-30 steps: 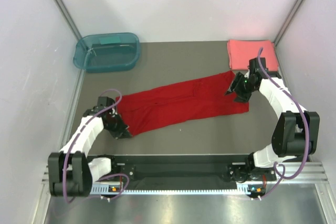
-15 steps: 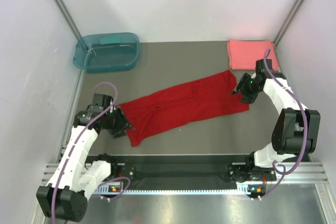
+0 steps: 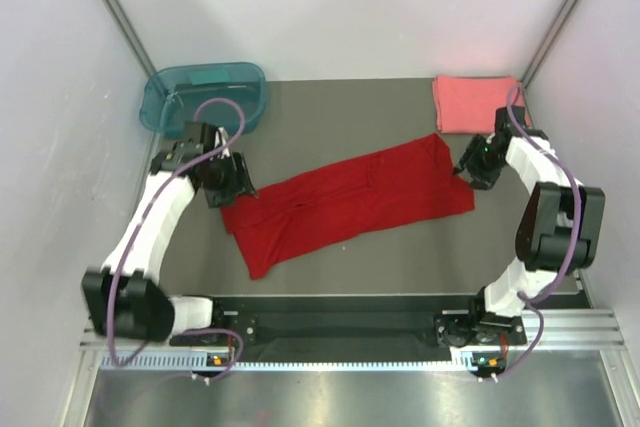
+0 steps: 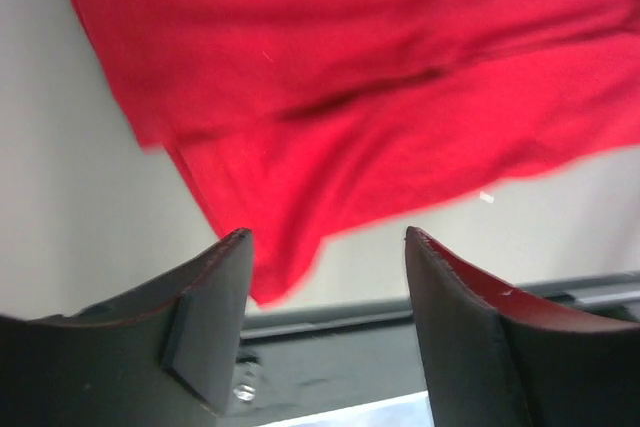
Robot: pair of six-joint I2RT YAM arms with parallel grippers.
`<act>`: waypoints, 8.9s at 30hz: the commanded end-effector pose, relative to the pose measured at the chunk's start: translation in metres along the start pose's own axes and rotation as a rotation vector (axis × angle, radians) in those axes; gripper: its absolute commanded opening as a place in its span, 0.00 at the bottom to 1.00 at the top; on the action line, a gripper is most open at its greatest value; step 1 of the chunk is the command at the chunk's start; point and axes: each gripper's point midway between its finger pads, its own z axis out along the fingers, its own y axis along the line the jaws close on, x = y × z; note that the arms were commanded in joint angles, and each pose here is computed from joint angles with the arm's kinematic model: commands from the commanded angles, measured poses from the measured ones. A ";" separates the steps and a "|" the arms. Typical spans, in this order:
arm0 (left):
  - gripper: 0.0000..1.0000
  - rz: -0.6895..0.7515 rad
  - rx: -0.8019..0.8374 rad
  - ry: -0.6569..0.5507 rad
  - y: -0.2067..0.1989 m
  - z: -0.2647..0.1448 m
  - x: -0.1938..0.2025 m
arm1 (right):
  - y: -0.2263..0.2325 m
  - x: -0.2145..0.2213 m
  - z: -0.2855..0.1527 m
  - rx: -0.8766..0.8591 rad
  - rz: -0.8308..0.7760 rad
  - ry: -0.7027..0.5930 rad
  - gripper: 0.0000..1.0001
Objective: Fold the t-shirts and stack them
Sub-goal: Fold the tshirt
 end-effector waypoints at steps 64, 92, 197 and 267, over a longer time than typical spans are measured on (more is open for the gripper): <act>0.71 0.001 -0.139 0.000 0.044 0.063 -0.059 | 0.346 -0.019 0.171 -0.317 -0.716 -0.271 0.74; 0.71 0.462 -0.116 0.357 -0.018 0.162 0.026 | 0.232 -0.033 -0.103 -0.313 -0.670 -0.273 0.84; 0.70 -0.072 0.041 0.354 -0.019 0.079 0.081 | 0.358 -0.019 -0.014 -0.371 -0.677 -0.308 1.00; 0.50 -0.176 -0.048 0.533 0.030 0.083 0.170 | 0.067 0.400 -0.031 -0.513 -0.344 0.460 0.57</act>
